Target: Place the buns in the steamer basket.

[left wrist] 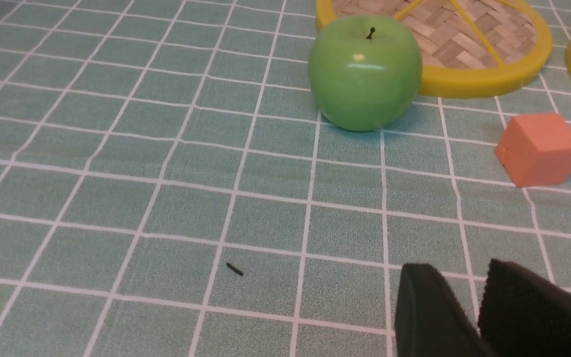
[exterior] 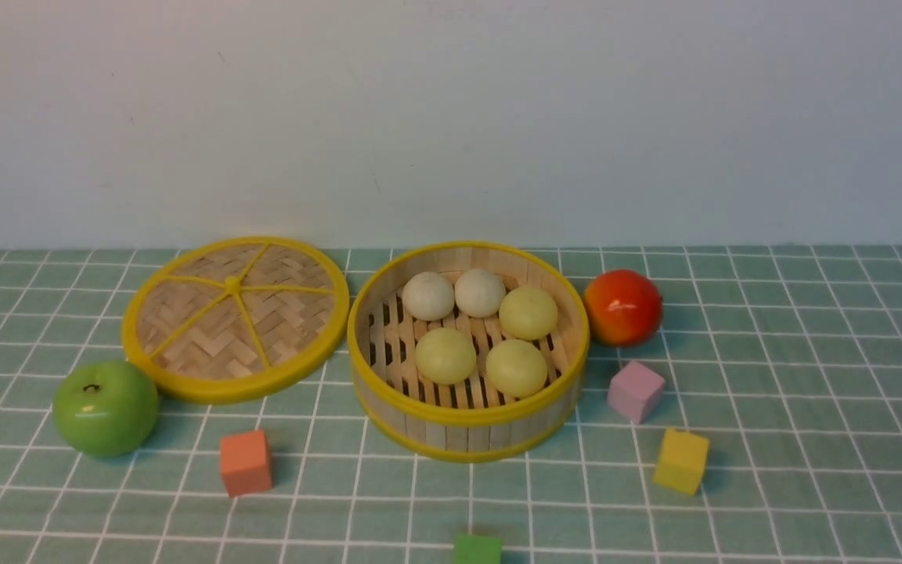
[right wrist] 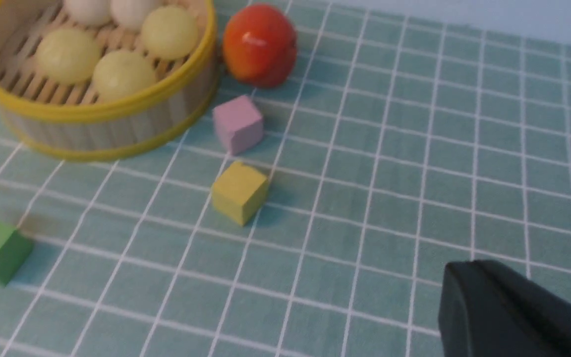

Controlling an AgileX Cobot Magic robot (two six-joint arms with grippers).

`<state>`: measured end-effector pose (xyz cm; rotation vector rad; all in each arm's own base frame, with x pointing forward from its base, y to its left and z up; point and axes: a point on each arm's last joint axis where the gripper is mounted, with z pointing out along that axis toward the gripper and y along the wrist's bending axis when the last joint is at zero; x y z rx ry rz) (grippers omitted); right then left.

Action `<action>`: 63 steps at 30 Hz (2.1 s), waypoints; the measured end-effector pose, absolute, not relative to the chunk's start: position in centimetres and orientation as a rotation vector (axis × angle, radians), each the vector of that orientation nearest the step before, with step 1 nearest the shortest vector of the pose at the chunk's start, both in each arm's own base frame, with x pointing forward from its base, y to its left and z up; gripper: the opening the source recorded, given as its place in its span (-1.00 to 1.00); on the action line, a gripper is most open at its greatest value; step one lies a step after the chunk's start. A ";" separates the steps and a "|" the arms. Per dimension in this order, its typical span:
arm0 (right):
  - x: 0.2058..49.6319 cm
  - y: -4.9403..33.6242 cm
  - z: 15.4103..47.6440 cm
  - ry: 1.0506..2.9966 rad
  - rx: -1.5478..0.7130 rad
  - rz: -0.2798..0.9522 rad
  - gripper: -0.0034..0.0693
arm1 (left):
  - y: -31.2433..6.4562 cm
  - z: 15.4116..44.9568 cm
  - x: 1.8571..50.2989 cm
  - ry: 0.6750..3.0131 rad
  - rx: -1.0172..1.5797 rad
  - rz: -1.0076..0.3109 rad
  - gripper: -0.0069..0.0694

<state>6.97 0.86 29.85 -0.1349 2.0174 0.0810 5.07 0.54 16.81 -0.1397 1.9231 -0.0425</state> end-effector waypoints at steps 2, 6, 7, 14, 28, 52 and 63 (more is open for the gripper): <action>6.1 0.3 27.1 1.933 -0.091 0.037 -0.90 | 0.5 16.8 5.1 1.923 -0.140 -0.043 -0.30; 5.2 -0.1 22.2 1.865 -0.052 -0.014 -0.89 | 0.5 16.8 5.1 1.923 -0.140 -0.043 -0.29; 5.1 -0.2 20.8 1.863 -0.041 -0.030 -0.88 | 0.5 16.8 5.1 1.923 -0.140 -0.043 -0.29; 5.2 -0.5 17.4 1.884 0.006 -0.074 -0.87 | 0.5 16.8 5.1 1.923 -0.139 -0.042 -0.26; 5.2 -0.5 17.4 1.875 0.005 -0.078 -0.83 | 0.5 16.8 5.1 1.923 -0.139 -0.042 -0.24; 5.2 -0.5 17.4 1.875 0.005 -0.078 -0.74 | 0.5 16.8 5.1 1.923 -0.139 -0.042 -0.20; 5.2 -0.5 17.4 1.875 0.005 -0.078 -0.72 | 0.5 16.8 5.1 1.923 -0.139 -0.042 -0.20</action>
